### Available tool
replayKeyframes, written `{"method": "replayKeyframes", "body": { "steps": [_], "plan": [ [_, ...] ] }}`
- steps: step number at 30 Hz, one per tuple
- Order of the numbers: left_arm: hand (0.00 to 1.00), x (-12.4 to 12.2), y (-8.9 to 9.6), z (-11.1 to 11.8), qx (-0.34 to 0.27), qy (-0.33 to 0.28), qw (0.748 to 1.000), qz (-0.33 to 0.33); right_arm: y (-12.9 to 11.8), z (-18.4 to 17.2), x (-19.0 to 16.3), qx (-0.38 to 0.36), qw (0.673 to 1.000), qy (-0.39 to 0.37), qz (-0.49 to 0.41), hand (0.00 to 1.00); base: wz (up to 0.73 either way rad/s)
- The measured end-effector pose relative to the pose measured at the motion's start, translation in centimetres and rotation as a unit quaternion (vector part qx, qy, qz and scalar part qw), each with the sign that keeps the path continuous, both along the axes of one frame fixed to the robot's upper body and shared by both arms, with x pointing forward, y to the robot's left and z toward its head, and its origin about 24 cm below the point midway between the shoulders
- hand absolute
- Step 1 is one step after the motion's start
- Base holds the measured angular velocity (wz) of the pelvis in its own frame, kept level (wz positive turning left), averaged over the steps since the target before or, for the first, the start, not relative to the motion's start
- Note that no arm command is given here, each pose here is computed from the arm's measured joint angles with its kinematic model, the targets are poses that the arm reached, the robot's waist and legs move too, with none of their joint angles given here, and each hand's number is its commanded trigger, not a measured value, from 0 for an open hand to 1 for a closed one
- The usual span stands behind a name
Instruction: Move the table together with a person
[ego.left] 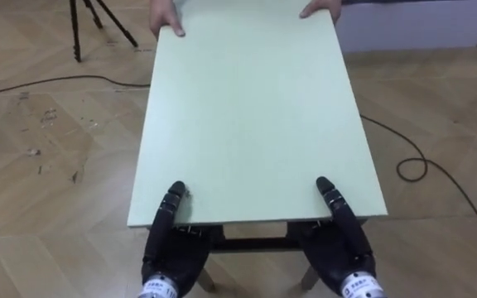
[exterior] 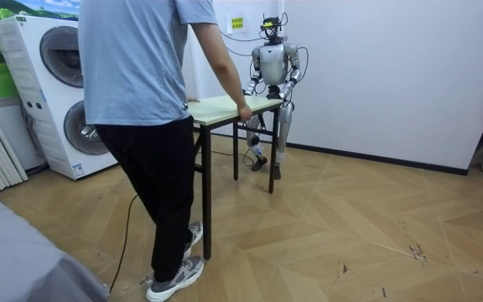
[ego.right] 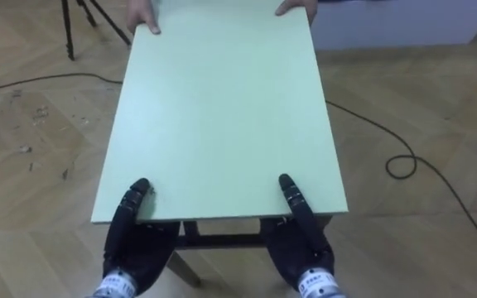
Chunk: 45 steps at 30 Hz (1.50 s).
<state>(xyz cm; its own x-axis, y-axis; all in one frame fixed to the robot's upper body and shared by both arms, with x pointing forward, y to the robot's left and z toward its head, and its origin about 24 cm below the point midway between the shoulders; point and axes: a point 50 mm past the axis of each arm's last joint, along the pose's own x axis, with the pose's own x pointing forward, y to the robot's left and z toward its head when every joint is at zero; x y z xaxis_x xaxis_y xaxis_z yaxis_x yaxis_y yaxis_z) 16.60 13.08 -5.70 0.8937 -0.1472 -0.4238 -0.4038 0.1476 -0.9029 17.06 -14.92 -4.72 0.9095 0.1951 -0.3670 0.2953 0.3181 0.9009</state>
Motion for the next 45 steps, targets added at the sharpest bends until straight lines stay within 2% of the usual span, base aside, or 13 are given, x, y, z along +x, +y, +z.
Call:
{"method": "replayKeyframes", "body": {
  "steps": [5,9,13,19,28,37,45],
  "plan": [
    [1.00,0.6,0.5,0.7,0.013,-0.019,1.000,0.000,0.5,0.4,0.4,0.017,1.000,-0.005,0.002,1.00,0.04],
    [1.00,1.4,1.7,1.9,0.021,-0.048,0.998,0.026,1.9,1.4,2.5,0.026,0.999,-0.026,0.030,1.00,-0.49],
    [1.00,1.3,2.3,1.9,0.038,-0.050,0.998,0.026,2.7,1.0,2.4,0.039,0.999,-0.017,0.029,1.00,-0.03],
    [1.00,0.8,2.1,1.5,0.035,-0.038,0.998,0.029,2.4,0.5,2.0,0.032,0.999,-0.012,0.024,1.00,-0.33],
    [1.00,0.5,0.2,1.3,0.002,-0.017,0.999,0.032,1.3,0.9,2.6,-0.009,0.999,-0.030,0.014,1.00,-0.15],
    [1.00,2.1,-0.2,2.5,0.004,-0.038,0.999,0.027,1.3,1.8,3.7,-0.014,0.998,-0.057,0.005,1.00,-0.03],
    [1.00,1.9,-0.3,1.7,0.005,-0.018,1.000,0.023,1.4,1.0,2.8,-0.013,0.999,-0.041,0.002,1.00,-0.09]
  ]
}}
